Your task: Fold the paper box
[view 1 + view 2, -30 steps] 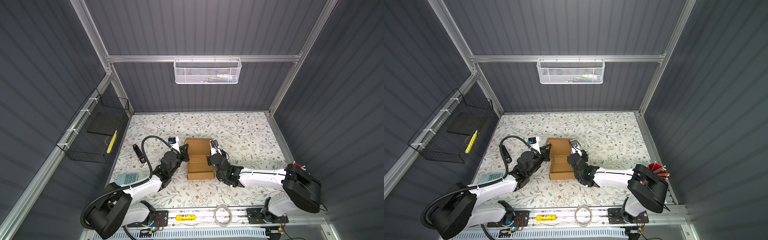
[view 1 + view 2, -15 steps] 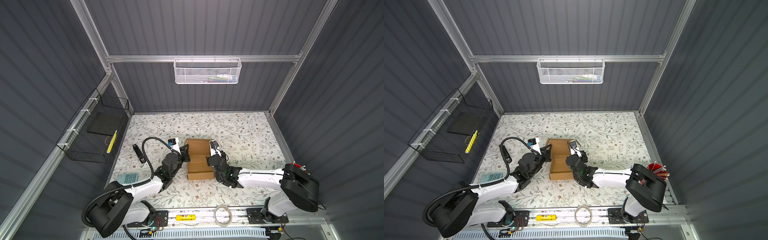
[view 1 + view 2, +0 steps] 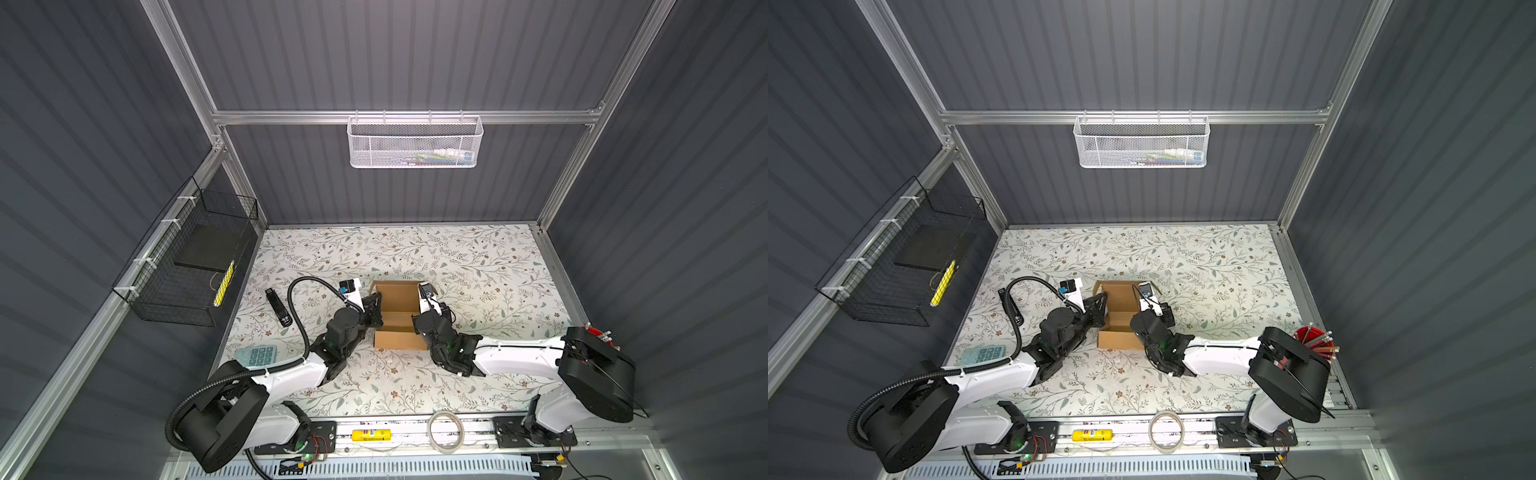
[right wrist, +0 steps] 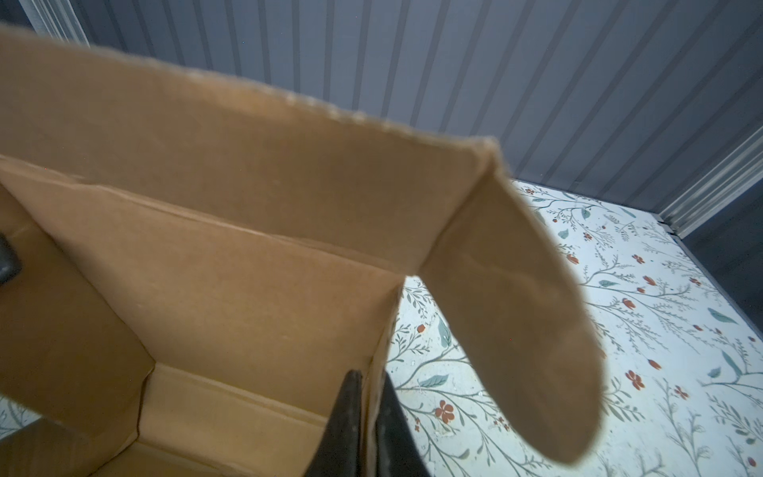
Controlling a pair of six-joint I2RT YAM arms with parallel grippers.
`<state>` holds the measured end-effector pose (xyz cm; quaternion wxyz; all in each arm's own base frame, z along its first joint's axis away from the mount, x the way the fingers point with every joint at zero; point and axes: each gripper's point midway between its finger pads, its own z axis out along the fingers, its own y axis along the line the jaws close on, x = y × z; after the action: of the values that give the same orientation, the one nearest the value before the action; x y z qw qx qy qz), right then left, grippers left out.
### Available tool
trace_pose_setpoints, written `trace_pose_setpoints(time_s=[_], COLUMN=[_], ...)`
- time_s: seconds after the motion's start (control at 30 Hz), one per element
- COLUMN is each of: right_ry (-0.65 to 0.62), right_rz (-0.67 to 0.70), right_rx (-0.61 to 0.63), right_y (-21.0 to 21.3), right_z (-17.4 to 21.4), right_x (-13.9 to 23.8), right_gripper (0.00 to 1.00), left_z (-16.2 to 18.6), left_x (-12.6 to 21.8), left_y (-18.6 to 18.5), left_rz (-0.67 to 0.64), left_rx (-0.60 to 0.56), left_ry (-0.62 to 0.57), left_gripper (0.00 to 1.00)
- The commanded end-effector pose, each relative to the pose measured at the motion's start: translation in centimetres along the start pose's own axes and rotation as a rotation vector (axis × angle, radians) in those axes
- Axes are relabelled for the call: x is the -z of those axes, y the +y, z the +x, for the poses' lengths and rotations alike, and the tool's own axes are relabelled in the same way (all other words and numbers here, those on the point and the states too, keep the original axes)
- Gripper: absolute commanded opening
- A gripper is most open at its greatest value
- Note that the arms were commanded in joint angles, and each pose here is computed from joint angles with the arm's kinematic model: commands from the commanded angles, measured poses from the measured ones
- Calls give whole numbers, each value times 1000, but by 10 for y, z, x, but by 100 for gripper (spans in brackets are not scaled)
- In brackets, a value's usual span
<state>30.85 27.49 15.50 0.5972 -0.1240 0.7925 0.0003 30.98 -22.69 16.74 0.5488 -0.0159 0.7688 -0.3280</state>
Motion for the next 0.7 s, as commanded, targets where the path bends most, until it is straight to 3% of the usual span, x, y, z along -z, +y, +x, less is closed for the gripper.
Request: trace_pose_setpoints(time_s=[0.0,0.67], right_ry=[39,47], right_rz=[-142,-162], right_rx=[45,4], right_y=[32,22], right_z=[14,6], right_x=[8,21], right_gripper=[11,29], left_z=[31,37], left_x=[6,19], left_y=[-13,15], left_rz=[75,-32], left_rx=[-11,-59], left_ry=[113,95], left_gripper=[12,4])
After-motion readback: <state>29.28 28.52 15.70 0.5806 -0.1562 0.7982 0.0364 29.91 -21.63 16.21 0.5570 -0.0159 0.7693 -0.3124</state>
